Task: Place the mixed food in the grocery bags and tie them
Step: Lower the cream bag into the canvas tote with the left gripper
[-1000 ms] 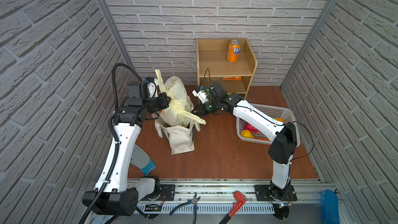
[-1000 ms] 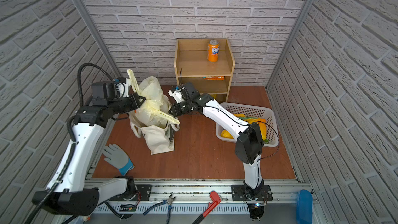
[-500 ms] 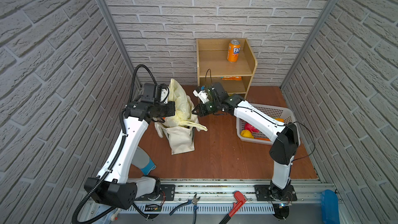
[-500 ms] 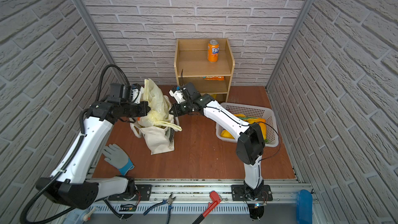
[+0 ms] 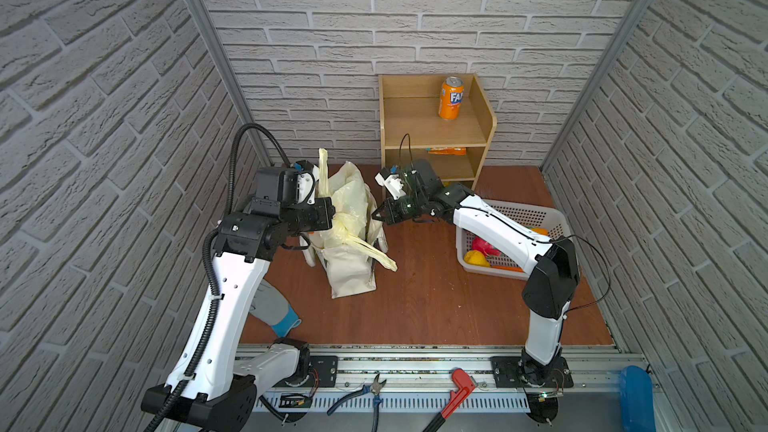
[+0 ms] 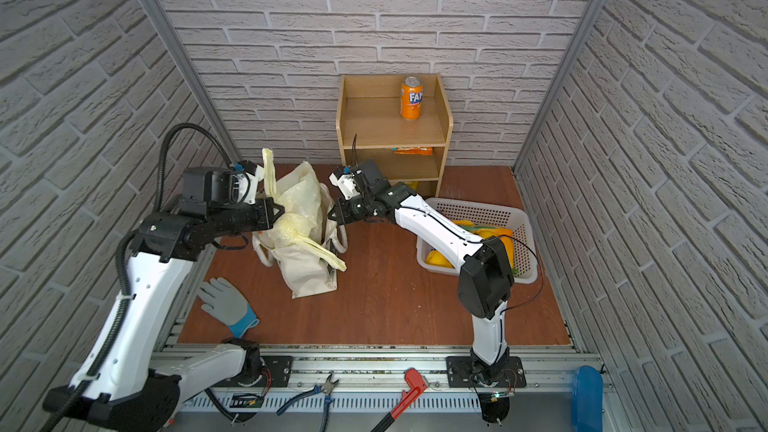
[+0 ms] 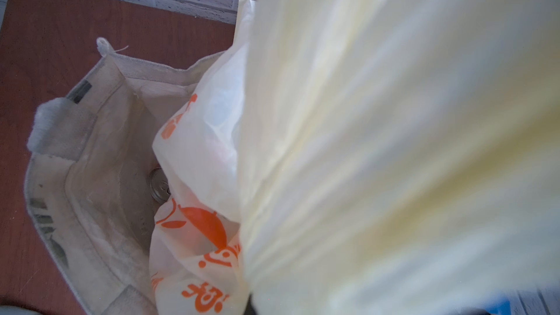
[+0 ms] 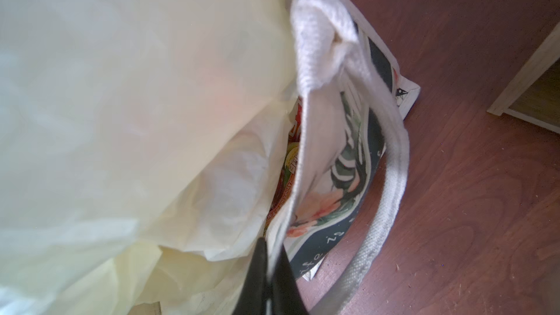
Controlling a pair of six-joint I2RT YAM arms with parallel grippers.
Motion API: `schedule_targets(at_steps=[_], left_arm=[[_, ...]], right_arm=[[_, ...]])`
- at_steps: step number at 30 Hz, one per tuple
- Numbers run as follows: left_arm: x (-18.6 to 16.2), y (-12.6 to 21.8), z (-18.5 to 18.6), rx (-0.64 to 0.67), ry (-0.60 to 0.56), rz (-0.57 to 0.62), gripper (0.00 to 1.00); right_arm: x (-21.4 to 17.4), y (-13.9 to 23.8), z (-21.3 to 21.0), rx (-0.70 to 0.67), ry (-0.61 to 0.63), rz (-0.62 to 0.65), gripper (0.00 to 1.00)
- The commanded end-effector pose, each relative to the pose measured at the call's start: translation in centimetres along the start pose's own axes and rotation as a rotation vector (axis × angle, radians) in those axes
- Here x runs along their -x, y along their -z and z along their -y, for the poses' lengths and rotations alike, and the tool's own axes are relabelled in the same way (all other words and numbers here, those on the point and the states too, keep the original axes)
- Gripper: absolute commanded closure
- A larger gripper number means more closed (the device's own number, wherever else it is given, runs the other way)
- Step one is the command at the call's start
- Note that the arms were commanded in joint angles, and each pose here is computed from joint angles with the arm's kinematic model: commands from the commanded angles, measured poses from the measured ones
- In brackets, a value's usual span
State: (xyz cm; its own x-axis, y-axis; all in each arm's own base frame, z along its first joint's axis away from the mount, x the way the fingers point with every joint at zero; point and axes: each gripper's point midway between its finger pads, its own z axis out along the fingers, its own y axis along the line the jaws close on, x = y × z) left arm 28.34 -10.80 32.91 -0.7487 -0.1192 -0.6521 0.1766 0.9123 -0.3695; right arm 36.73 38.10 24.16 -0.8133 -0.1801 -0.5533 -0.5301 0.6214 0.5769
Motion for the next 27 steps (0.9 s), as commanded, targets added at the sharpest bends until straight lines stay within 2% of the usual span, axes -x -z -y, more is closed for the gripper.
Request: schedule_targets(at_steps=[1,8,13,27], left_arm=[[0.3,-2.3,-1.7,0.061,-0.010,-0.025,1.00],[1.8,-7.1,-3.8,0.137,-0.031,-0.083,1.00],[1.4,-10.4,-4.9,0.165,-0.043,-0.159,1.00],[-5.8,-17.7,-7.2,0.179,-0.017,-0.369,1.00]], right_arm=[[3.2,3.0,-2.7,0.068,0.069,0.131,0.94],[3.1,2.7,-2.7,0.078,0.059,0.129,0.95],[3.1,2.7,-2.8,0.088,0.050,0.136,0.94],[3.2,2.7,-3.0,0.098,0.038,0.141,0.94]])
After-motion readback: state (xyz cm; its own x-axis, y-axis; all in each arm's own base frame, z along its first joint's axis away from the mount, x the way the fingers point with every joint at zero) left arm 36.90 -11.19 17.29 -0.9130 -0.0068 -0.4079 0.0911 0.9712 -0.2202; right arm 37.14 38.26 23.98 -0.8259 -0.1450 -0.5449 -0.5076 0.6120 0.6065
